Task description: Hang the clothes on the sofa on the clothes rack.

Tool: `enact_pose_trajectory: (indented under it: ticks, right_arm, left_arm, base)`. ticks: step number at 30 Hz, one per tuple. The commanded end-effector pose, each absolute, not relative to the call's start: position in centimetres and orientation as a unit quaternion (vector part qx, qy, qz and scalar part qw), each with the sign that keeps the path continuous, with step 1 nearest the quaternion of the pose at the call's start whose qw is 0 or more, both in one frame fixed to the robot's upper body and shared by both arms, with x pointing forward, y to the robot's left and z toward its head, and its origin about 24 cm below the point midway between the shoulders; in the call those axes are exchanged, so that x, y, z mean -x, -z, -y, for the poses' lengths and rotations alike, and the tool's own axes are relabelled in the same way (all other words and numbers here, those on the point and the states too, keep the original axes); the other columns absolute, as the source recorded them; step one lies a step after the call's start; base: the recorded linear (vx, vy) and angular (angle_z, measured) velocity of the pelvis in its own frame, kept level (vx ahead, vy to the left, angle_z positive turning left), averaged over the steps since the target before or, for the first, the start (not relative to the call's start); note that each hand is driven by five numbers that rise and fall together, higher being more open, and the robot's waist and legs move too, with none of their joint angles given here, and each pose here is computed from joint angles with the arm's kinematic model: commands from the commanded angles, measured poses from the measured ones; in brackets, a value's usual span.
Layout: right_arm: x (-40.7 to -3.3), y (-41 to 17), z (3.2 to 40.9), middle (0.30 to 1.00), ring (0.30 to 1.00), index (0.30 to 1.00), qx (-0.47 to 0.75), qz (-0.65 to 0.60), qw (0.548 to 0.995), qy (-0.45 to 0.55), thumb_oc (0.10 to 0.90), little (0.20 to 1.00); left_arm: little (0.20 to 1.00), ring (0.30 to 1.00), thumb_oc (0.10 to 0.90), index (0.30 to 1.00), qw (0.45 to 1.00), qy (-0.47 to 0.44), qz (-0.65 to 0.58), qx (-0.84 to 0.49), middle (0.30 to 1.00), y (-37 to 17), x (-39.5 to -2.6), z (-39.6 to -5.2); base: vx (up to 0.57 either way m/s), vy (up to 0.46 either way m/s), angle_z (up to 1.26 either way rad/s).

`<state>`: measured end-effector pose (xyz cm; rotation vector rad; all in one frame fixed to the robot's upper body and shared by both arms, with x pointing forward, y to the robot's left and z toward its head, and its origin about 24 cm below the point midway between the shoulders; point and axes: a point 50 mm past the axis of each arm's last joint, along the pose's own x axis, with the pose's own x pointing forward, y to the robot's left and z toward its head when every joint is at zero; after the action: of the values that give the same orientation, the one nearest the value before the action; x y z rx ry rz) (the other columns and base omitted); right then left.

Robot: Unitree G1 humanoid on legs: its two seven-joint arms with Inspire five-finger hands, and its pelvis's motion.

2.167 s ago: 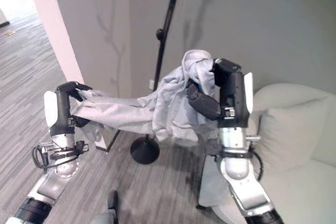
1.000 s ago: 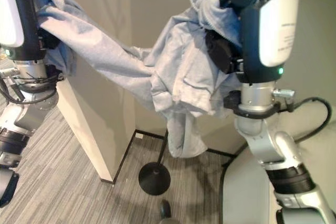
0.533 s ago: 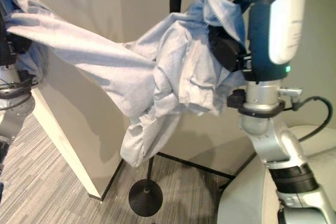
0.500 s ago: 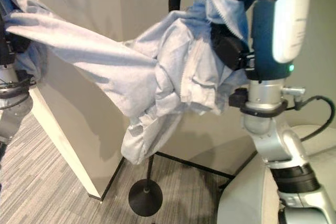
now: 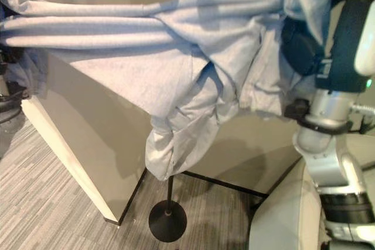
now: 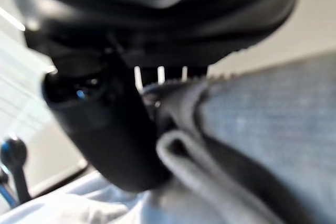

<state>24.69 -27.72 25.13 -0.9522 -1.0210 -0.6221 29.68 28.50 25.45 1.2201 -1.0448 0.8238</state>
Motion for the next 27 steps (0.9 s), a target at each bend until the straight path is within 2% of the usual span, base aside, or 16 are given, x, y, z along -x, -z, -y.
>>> enact_pose_trajectory:
  ticks: [1, 3, 6, 9, 13, 18, 27]
  right_arm:
    - [-23.9, -25.2, 30.6, 0.300, 0.300, 0.300, 0.364, 0.441, 0.741, 0.352, 0.400, 0.300]
    - [-23.6, -23.0, 30.5, 0.300, 0.300, 0.300, 0.360, 0.407, 0.770, 0.334, 0.400, 0.300]
    - [-23.0, -20.3, 28.4, 0.300, 0.300, 0.300, 0.337, 0.388, 0.808, 0.287, 0.400, 0.300]
    - [-22.5, -18.8, 27.5, 0.300, 0.300, 0.300, 0.330, 0.371, 0.827, 0.265, 0.400, 0.300]
    - [-21.6, -15.3, 24.3, 0.300, 0.300, 0.300, 0.273, 0.330, 0.884, 0.186, 0.400, 0.300]
    - [-21.8, -13.2, 21.4, 0.300, 0.300, 0.300, 0.209, 0.298, 0.925, 0.109, 0.400, 0.300]
    - [-22.7, -11.2, 17.8, 0.300, 0.300, 0.300, 0.110, 0.258, 0.959, 0.042, 0.400, 0.300]
  left_arm:
    - [0.300, 0.300, 0.400, 0.300, 0.686, -0.362, 0.328, -0.540, 0.300, -20.9, -30.2, -31.2]
    - [0.300, 0.300, 0.400, 0.300, 0.726, -0.336, 0.301, -0.519, 0.300, -17.8, -29.9, -30.4]
    - [0.300, 0.300, 0.400, 0.300, 0.784, -0.309, 0.239, -0.482, 0.300, -12.5, -29.2, -29.0]
    - [0.300, 0.300, 0.400, 0.300, 0.811, -0.290, 0.208, -0.464, 0.300, -10.0, -28.7, -28.0]
    - [0.300, 0.300, 0.400, 0.300, 0.878, -0.219, 0.133, -0.404, 0.300, -4.0, -26.8, -24.1]
    - [0.300, 0.300, 0.400, 0.300, 0.927, -0.150, 0.088, -0.332, 0.300, -0.9, -25.7, -19.8]
    - [0.300, 0.300, 0.400, 0.300, 0.972, -0.068, 0.037, -0.222, 0.300, 1.3, -24.7, -15.3]
  base:
    - [0.00, 0.000, 0.00]
    - [0.00, 0.000, 0.00]
    - [0.00, 0.000, 0.00]
    - [0.00, -0.004, -0.01]
    - [-0.01, -0.012, -0.06]
    - [-0.02, -0.012, 0.04]
    - [-0.02, -0.006, -0.07]
